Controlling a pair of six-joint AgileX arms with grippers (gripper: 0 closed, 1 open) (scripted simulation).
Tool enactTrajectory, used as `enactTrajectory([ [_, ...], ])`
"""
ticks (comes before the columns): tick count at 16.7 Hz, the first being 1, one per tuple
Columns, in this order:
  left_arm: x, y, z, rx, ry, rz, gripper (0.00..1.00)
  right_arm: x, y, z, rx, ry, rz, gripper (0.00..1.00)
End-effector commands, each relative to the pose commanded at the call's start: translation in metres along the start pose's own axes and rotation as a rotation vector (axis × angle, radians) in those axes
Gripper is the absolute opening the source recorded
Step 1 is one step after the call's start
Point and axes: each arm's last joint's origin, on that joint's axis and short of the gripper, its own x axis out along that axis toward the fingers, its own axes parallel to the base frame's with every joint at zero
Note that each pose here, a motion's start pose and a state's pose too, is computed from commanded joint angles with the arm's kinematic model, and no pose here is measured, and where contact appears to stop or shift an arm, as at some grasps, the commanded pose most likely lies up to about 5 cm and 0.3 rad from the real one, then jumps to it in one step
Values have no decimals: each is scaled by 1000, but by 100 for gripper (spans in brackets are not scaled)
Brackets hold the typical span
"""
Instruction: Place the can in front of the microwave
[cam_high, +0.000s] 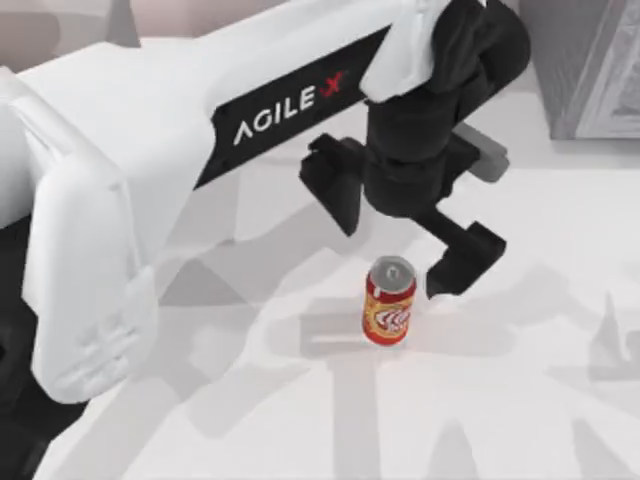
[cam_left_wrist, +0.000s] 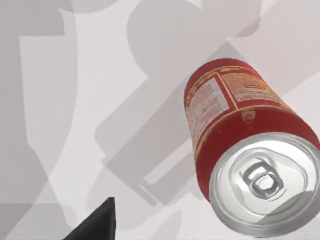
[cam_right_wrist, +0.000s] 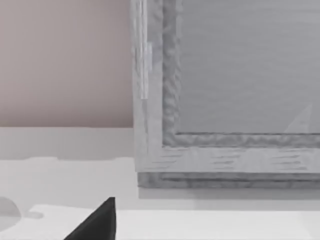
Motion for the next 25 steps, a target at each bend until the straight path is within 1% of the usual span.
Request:
enactTrajectory([
  [7, 5, 0, 1, 1, 3, 0, 100, 0, 0, 0, 0, 0, 0, 100],
  [13, 57, -1, 1, 2, 2, 0, 100, 0, 0, 0, 0, 0, 0, 100],
  [18, 61, -1, 0, 2, 4, 0, 100, 0, 0, 0, 0, 0, 0, 100],
  [25, 61, -1, 0, 2, 4, 0, 47, 0, 0, 0, 0, 0, 0, 100],
])
